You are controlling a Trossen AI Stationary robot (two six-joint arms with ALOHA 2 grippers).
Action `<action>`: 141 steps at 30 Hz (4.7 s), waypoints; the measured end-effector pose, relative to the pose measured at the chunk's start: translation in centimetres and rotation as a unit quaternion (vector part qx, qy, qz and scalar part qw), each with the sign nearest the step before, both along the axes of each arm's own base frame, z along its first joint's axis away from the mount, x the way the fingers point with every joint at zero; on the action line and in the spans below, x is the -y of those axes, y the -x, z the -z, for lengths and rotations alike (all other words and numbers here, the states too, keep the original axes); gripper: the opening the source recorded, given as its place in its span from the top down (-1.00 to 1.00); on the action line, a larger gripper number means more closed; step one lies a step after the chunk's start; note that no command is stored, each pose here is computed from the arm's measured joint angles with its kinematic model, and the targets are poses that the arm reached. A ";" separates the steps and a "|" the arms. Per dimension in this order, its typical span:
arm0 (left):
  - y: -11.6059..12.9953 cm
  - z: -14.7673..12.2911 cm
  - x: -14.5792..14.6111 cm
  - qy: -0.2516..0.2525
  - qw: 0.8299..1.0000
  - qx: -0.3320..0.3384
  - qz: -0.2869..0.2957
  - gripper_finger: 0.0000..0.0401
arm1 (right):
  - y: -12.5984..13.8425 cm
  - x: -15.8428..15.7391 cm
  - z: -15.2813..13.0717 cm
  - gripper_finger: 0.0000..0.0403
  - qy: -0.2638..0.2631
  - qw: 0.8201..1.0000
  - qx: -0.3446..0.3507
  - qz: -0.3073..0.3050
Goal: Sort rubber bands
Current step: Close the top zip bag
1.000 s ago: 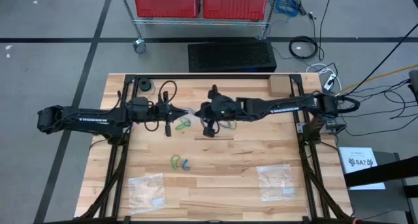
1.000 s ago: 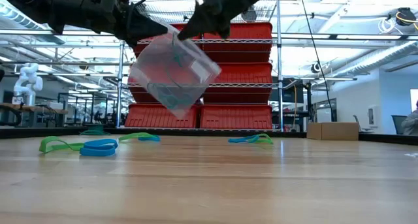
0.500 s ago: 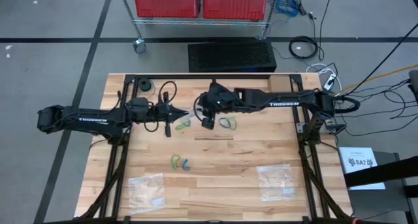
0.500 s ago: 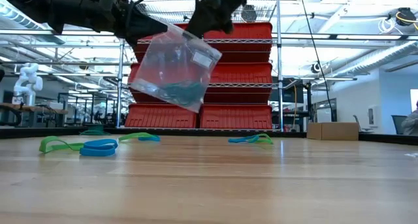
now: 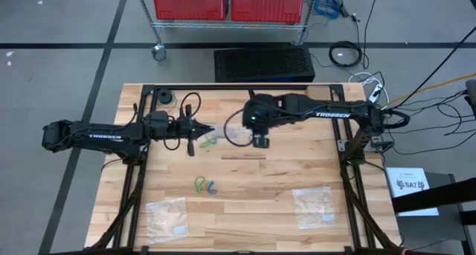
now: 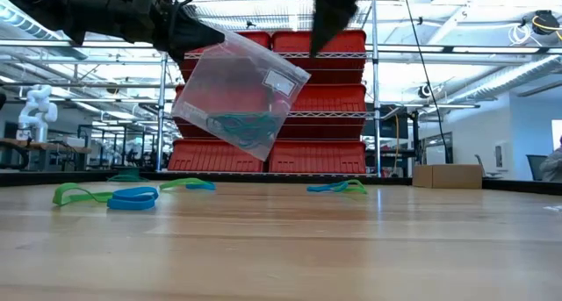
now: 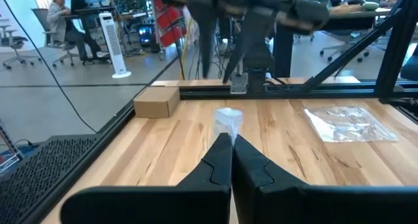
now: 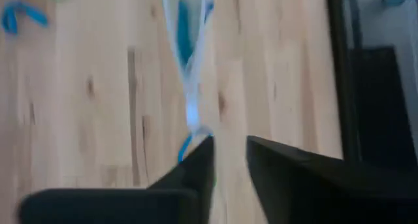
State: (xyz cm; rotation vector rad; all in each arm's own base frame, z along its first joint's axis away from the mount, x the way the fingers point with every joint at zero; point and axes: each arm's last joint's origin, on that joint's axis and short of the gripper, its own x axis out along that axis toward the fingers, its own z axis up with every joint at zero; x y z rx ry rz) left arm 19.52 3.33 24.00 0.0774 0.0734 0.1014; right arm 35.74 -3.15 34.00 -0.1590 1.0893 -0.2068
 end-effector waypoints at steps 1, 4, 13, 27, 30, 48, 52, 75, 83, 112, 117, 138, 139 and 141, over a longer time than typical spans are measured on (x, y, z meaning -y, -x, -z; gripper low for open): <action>0.0 0.0 0.0 0.000 1.000 -0.002 0.000 1.00 | 0.5 0.0 0.6 0.71 -0.002 1.000 -0.012 0.001; 0.0 0.0 0.0 0.001 1.000 -0.003 0.000 1.00 | 2.3 -0.2 2.6 0.95 -0.008 1.000 -0.009 0.010; 0.0 0.2 0.0 0.002 1.000 -0.008 0.000 1.00 | 7.8 -1.6 11.1 1.00 -0.110 0.973 0.195 0.050; -1.0 1.2 0.3 0.015 0.999 -0.038 -0.003 1.00 | 7.9 -3.7 14.1 0.88 -0.059 0.941 0.331 0.026; -1.1 1.0 0.7 0.014 0.999 -0.037 0.005 1.00 | 7.9 -3.2 14.1 0.69 -0.047 0.941 0.332 0.035; -1.2 0.6 1.3 0.000 0.999 -0.028 0.021 1.00 | 7.4 -2.4 13.1 0.62 -0.044 0.922 0.383 0.016; -1.2 0.4 1.3 -0.002 1.000 -0.018 0.021 1.00 | 7.4 -2.5 12.9 0.95 -0.035 0.921 0.388 0.003; -1.2 0.3 1.3 -0.002 1.000 -0.016 0.021 1.00 | 12.2 -2.5 17.7 0.25 -0.080 0.925 0.365 0.061; -1.2 0.1 1.3 -0.003 1.000 -0.006 0.021 1.00 | 13.3 -2.4 17.7 0.33 -0.067 0.834 0.546 0.037; -1.3 -0.2 1.2 -0.004 1.000 -0.002 0.015 1.00 | 7.5 -2.7 16.8 0.98 -0.035 0.863 0.504 0.009; -1.1 0.2 0.7 -0.008 0.996 -0.022 -0.085 0.98 | 7.5 -2.8 16.5 1.00 -0.046 0.853 0.520 0.013; -1.2 0.2 0.6 -0.024 0.994 -0.051 -0.094 0.10 | 7.9 -2.9 10.8 1.00 -0.041 0.898 0.439 0.014; -1.3 0.0 0.6 -0.025 0.994 -0.048 -0.093 0.09 | 7.6 -2.9 10.5 1.00 -0.040 0.904 0.425 0.014; -1.4 -0.5 0.6 -0.025 0.995 -0.042 -0.086 0.09 | 7.2 -2.9 10.1 1.00 -0.039 0.912 0.407 0.015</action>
